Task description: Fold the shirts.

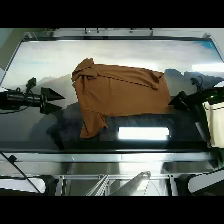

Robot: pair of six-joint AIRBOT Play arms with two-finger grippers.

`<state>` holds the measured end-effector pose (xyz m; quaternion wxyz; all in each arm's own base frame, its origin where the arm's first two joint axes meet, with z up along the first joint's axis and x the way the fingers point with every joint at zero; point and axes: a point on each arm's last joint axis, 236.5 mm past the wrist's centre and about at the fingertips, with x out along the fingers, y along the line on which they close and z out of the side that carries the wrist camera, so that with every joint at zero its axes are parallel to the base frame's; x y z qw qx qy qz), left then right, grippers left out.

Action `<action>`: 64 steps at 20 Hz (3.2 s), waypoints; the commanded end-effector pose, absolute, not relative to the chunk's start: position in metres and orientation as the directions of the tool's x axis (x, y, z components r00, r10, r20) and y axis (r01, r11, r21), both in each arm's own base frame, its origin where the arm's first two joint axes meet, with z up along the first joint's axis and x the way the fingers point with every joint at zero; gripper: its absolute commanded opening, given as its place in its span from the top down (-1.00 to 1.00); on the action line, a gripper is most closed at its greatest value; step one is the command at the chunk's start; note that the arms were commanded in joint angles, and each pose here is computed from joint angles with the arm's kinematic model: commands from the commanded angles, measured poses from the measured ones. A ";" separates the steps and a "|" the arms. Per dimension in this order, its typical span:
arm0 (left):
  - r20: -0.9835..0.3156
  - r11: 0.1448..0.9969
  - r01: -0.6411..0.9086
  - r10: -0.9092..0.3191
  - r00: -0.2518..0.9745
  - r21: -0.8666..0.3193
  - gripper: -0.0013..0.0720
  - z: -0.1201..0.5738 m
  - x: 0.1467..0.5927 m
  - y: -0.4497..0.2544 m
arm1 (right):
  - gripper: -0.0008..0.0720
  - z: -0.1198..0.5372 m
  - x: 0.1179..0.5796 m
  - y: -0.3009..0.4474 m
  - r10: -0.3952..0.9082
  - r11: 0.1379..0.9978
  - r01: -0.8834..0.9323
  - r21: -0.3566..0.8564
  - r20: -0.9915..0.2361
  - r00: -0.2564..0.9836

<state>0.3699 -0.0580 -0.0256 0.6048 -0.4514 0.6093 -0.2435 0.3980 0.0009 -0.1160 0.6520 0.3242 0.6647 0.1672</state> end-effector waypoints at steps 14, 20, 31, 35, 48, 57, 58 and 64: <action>-0.563 0.561 -0.296 -0.822 -0.085 -0.773 -0.17 -0.116 0.340 -0.177 | 0.93 -0.062 0.426 0.055 0.781 0.607 0.043 0.793 -0.606 0.147; -0.568 0.579 -0.191 -0.815 -0.115 -0.793 0.90 -0.103 0.360 -0.194 | 0.93 -0.029 0.426 0.053 0.803 0.576 0.004 0.817 -0.567 0.182; -0.444 0.681 0.454 -0.725 0.527 -0.574 0.90 0.290 0.337 -0.101 | 0.93 0.327 0.396 -0.003 0.721 0.513 -0.579 0.633 0.047 0.691; -0.240 0.854 0.473 -0.517 0.822 -0.217 0.89 0.452 0.266 -0.071 | 0.93 0.471 0.313 0.006 0.573 0.733 -0.615 0.291 0.224 0.788; -0.293 0.753 0.617 -0.657 0.695 -0.228 0.89 0.421 0.311 -0.064 | 0.94 0.452 0.300 -0.002 0.409 0.885 -0.401 0.236 0.016 0.912; -0.728 0.767 0.516 -0.593 0.346 -0.380 0.89 0.136 0.499 -0.101 | 0.93 0.157 0.451 -0.023 0.437 0.805 -0.178 0.567 -0.362 0.823; -0.738 0.768 0.498 -0.595 0.319 -0.403 0.89 0.104 0.517 -0.099 | 0.93 0.125 0.474 -0.021 0.433 0.797 -0.147 0.586 -0.384 0.815; -0.625 0.742 0.374 -0.671 0.400 -0.557 0.89 0.004 0.594 -0.087 | 0.93 0.022 0.569 -0.013 0.410 0.733 -0.070 0.676 -0.358 0.839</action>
